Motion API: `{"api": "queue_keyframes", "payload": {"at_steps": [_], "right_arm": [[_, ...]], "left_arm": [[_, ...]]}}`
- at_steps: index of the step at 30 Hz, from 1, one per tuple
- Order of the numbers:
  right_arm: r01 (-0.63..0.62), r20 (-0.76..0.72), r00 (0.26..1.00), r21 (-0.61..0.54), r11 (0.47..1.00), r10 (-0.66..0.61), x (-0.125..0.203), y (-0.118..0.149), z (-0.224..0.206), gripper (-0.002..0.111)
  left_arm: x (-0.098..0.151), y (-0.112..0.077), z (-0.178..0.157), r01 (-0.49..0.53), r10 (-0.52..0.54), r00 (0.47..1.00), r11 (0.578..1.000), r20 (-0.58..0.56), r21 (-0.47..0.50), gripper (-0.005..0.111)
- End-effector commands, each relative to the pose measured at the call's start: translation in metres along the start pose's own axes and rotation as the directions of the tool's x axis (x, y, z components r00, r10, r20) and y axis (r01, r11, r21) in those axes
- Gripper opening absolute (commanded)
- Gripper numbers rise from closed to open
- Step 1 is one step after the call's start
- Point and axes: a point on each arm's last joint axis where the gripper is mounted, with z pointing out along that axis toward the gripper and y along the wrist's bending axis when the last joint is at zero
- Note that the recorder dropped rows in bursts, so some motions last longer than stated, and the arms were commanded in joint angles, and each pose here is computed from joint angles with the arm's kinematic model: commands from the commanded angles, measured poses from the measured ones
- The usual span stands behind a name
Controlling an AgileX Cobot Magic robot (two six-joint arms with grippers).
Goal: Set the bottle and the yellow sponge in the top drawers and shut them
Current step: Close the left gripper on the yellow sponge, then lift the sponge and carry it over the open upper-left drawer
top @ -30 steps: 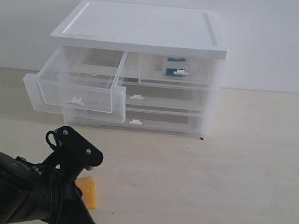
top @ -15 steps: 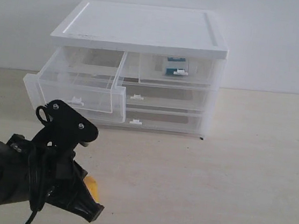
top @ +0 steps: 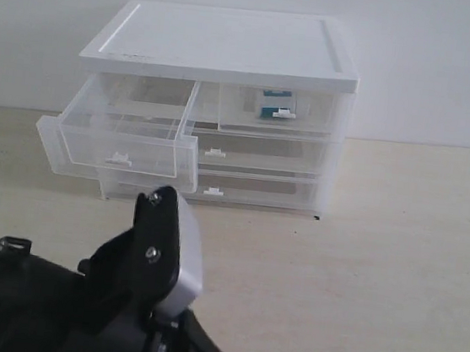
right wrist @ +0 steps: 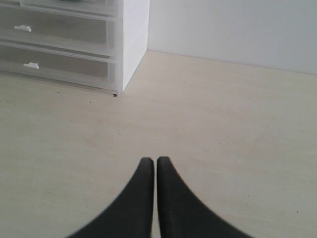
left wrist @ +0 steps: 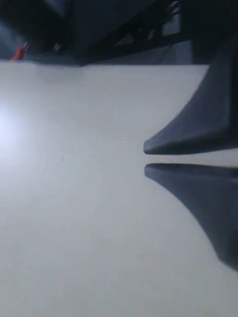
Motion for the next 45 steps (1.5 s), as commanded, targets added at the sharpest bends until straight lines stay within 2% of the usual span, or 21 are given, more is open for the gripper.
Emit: {"api": "queue_keyframes", "payload": {"at_steps": [1, 4, 6, 10, 12, 15, 17, 19, 21, 23, 24, 25, 28, 30, 31, 33, 35, 37, 40, 45], "right_arm": [[-0.002, 0.011, 1.000, 0.006, 1.000, 0.002, -0.001, 0.000, 0.000, 0.000], [-0.002, 0.011, 1.000, 0.006, 1.000, 0.002, -0.001, 0.000, 0.000, 0.000], [-0.002, 0.011, 1.000, 0.006, 1.000, 0.002, -0.001, 0.000, 0.000, 0.000], [-0.002, 0.011, 1.000, 0.006, 1.000, 0.002, -0.001, 0.000, 0.000, 0.000], [-0.002, 0.011, 1.000, 0.006, 1.000, 0.002, -0.001, 0.000, 0.000, 0.000], [-0.002, 0.011, 1.000, 0.006, 1.000, 0.002, -0.001, 0.000, 0.000, 0.000], [-0.002, 0.011, 1.000, 0.006, 1.000, 0.002, -0.001, 0.000, 0.000, 0.000], [-0.002, 0.011, 1.000, 0.006, 1.000, 0.002, -0.001, 0.000, 0.000, 0.000], [-0.002, 0.011, 1.000, 0.006, 1.000, 0.002, -0.001, 0.000, 0.000, 0.000], [-0.002, 0.011, 1.000, 0.006, 1.000, 0.002, -0.001, 0.000, 0.000, 0.000], [-0.002, 0.011, 1.000, 0.006, 1.000, 0.002, -0.001, 0.000, 0.000, 0.000], [-0.002, 0.011, 1.000, 0.006, 1.000, 0.002, -0.001, 0.000, 0.000, 0.000], [-0.002, 0.011, 1.000, 0.006, 1.000, 0.002, -0.001, 0.000, 0.000, 0.000], [-0.002, 0.011, 1.000, 0.006, 1.000, 0.002, -0.001, 0.000, 0.000, 0.000], [-0.002, 0.011, 1.000, 0.006, 1.000, 0.002, -0.001, 0.000, 0.000, 0.000], [-0.002, 0.011, 1.000, 0.006, 1.000, 0.002, -0.001, 0.000, 0.000, 0.000], [-0.002, 0.011, 1.000, 0.006, 1.000, 0.002, -0.001, 0.000, 0.000, 0.000], [-0.002, 0.011, 1.000, 0.006, 1.000, 0.002, -0.001, 0.000, 0.000, 0.000], [-0.002, 0.011, 1.000, 0.006, 1.000, 0.002, -0.001, 0.000, 0.000, 0.000], [-0.002, 0.011, 1.000, 0.006, 1.000, 0.002, -0.001, 0.000, 0.000, 0.000]], "left_arm": [[0.013, -0.010, -0.003, 0.089, -0.075, 0.982, 0.993, -0.174, 0.075, 0.004], [0.021, -0.005, -0.007, 0.240, -0.238, 0.913, 0.970, -0.332, -0.037, 0.004], [0.022, 0.001, -0.012, 0.297, -0.329, 0.853, 0.944, -0.406, -0.141, 0.004], [0.018, 0.015, -0.027, 0.266, -0.412, 0.749, 0.904, -0.519, -0.334, 0.004], [0.013, 0.024, -0.034, 0.231, -0.455, 0.723, 0.868, -0.520, -0.439, 0.004], [0.007, 0.038, -0.041, 0.207, -0.533, 0.726, 0.772, -0.435, -0.601, 0.006], [0.006, 0.044, -0.042, 0.235, -0.573, 0.742, 0.708, -0.348, -0.666, 0.017], [0.004, 0.046, -0.039, 0.309, -0.615, 0.746, 0.658, -0.254, -0.686, 0.033], [0.005, 0.047, -0.033, 0.372, -0.658, 0.724, 0.624, -0.206, -0.687, 0.055], [0.006, 0.048, -0.026, 0.402, -0.677, 0.712, 0.613, -0.189, -0.680, 0.078], [0.007, 0.050, -0.022, 0.401, -0.674, 0.714, 0.617, -0.191, -0.678, 0.086], [0.008, 0.051, -0.018, 0.415, -0.679, 0.712, 0.610, -0.176, -0.675, 0.088], [0.016, 0.058, 0.001, 0.493, -0.747, 0.655, 0.533, -0.110, -0.688, 0.085], [0.025, 0.065, 0.013, 0.502, -0.770, 0.633, 0.487, -0.080, -0.715, 0.084], [0.032, 0.073, 0.021, 0.511, -0.785, 0.619, 0.415, -0.012, -0.753, 0.084], [0.040, 0.084, 0.029, 0.523, -0.792, 0.604, 0.311, 0.088, -0.794, 0.084], [0.047, 0.091, 0.036, 0.544, -0.788, 0.591, 0.231, 0.172, -0.807, 0.084], [0.052, 0.096, 0.043, 0.567, -0.784, 0.577, 0.183, 0.229, -0.803, 0.084], [0.061, 0.101, 0.053, 0.580, -0.776, 0.571, 0.148, 0.270, -0.801, 0.084], [0.071, 0.105, 0.059, 0.554, -0.770, 0.581, 0.137, 0.264, -0.821, 0.084]]}}
